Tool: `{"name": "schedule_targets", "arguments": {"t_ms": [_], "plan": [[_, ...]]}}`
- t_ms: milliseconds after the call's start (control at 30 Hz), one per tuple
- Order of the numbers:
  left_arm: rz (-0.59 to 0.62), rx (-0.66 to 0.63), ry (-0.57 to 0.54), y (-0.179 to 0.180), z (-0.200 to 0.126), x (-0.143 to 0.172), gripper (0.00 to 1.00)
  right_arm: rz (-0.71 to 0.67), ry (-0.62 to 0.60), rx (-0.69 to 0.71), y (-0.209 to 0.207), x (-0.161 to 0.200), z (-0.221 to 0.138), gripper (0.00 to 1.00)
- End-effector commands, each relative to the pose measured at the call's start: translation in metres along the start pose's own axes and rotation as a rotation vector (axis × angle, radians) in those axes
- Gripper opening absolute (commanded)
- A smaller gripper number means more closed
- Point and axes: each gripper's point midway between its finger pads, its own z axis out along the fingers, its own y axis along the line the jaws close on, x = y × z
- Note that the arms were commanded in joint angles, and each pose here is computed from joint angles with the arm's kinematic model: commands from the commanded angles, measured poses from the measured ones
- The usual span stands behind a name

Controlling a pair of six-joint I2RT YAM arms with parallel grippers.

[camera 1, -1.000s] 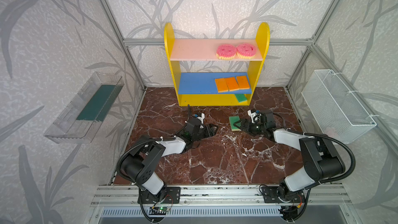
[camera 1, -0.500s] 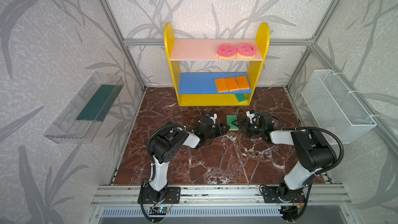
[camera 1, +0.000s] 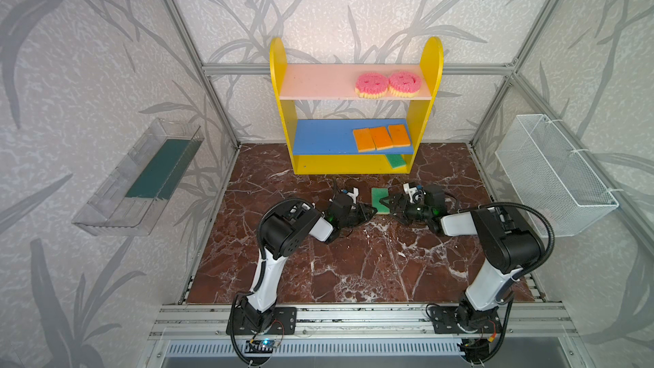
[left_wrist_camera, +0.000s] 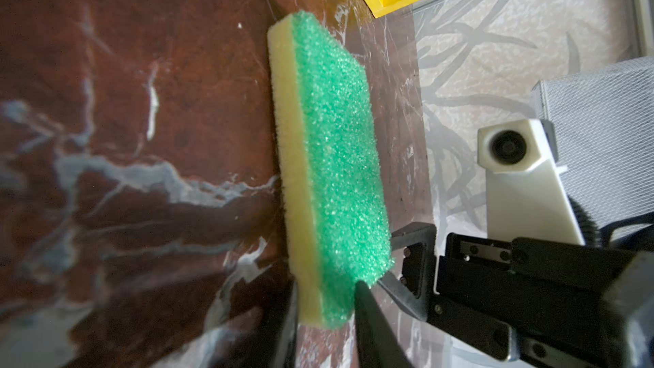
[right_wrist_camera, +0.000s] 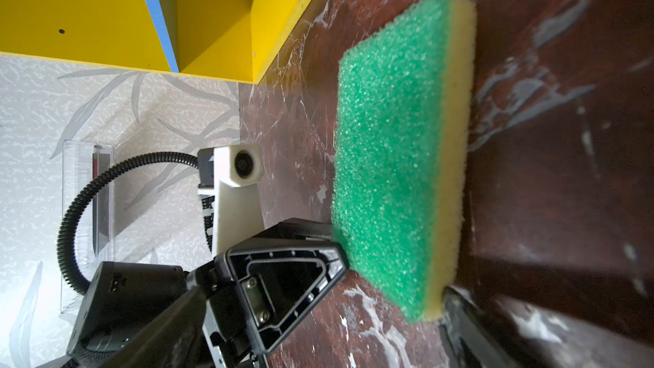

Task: Arrange cleaning sponges on a shelf
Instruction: Pick up the cleaning sponge from the top-center of the table.

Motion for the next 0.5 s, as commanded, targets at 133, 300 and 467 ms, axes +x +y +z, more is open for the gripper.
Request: {"name": "schedule_targets", "arguments": {"t_ms": [133,300,467], "plan": [[0.004,0.051,-0.016,-0.016,0.002,-0.007,0.00,-0.038,0.005,0.009,0.004,0.002,-0.003,1.00],[0.001,0.031,-0.026,-0.010,-0.004,-0.012,0.00,-0.079,-0.018,0.086,0.002,-0.002,-0.014,1.00],[-0.004,0.024,-0.032,-0.007,-0.006,-0.014,0.00,-0.130,-0.046,0.176,-0.001,-0.006,-0.028,0.99]]}}
